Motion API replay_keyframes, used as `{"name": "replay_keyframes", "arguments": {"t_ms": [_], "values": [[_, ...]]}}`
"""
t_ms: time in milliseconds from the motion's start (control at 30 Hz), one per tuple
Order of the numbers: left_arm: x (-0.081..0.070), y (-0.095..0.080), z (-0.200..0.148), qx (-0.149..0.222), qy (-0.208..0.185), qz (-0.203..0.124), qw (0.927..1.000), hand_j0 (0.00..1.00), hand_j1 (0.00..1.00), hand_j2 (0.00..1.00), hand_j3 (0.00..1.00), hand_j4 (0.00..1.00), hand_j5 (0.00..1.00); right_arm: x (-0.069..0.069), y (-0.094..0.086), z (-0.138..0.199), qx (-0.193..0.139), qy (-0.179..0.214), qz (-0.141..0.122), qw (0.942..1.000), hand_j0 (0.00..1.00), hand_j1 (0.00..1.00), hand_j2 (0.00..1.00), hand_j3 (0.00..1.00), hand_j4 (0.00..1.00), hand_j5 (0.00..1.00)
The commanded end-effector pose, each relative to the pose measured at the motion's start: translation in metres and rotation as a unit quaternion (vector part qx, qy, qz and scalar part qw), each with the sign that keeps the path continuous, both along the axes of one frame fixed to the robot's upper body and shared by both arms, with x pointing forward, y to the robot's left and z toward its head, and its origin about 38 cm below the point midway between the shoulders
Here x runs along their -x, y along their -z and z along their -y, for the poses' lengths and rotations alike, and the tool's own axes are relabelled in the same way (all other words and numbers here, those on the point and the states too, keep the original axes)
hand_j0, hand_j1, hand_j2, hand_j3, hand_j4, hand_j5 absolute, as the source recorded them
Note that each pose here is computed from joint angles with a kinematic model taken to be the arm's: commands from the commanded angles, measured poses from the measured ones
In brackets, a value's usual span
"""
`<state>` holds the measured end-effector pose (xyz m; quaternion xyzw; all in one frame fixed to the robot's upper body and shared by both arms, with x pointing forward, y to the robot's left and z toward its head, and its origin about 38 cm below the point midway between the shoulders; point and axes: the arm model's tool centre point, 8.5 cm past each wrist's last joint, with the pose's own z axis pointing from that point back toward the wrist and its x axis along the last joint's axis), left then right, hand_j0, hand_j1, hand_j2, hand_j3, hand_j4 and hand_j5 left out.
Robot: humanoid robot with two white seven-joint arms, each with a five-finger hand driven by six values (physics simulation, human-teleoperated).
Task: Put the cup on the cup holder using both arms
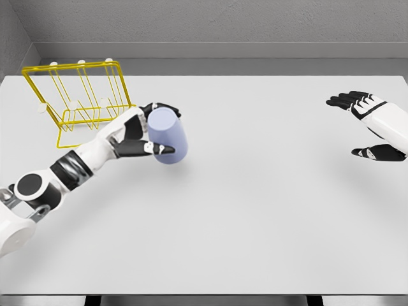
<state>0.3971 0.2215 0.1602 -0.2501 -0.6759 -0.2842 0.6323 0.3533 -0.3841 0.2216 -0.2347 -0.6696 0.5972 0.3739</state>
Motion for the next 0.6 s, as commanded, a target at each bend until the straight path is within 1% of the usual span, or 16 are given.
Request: {"name": "replay_keyframes", "arguments": {"t_ms": [0,167,233,567], "values": [[-0.001,-0.006,-0.009,0.003,-0.007,0.008,0.9999,0.65,0.65,0.65,0.65,0.65,0.65,0.0,-0.001,0.0,-0.003,0.0,0.0,1.0,1.0,1.0,1.0,1.0,1.0,1.0],[-0.005,-0.016,-0.026,0.001,-0.023,0.016,0.9996,0.65,0.65,0.65,0.65,0.65,0.65,0.0,-0.001,0.0,-0.004,0.001,0.0,1.0,1.0,1.0,1.0,1.0,1.0,1.0],[-0.008,-0.023,-0.031,0.004,-0.028,0.021,0.9994,0.65,0.65,0.65,0.65,0.65,0.65,0.0,-0.001,0.0,-0.004,0.001,0.0,1.0,1.0,1.0,1.0,1.0,1.0,1.0],[-0.017,-0.043,-0.037,0.003,-0.034,0.041,0.9986,0.65,0.65,0.65,0.65,0.65,0.65,0.0,0.0,0.0,-0.004,0.0,0.0,1.0,1.0,1.0,1.0,1.0,1.0,1.0]]}}
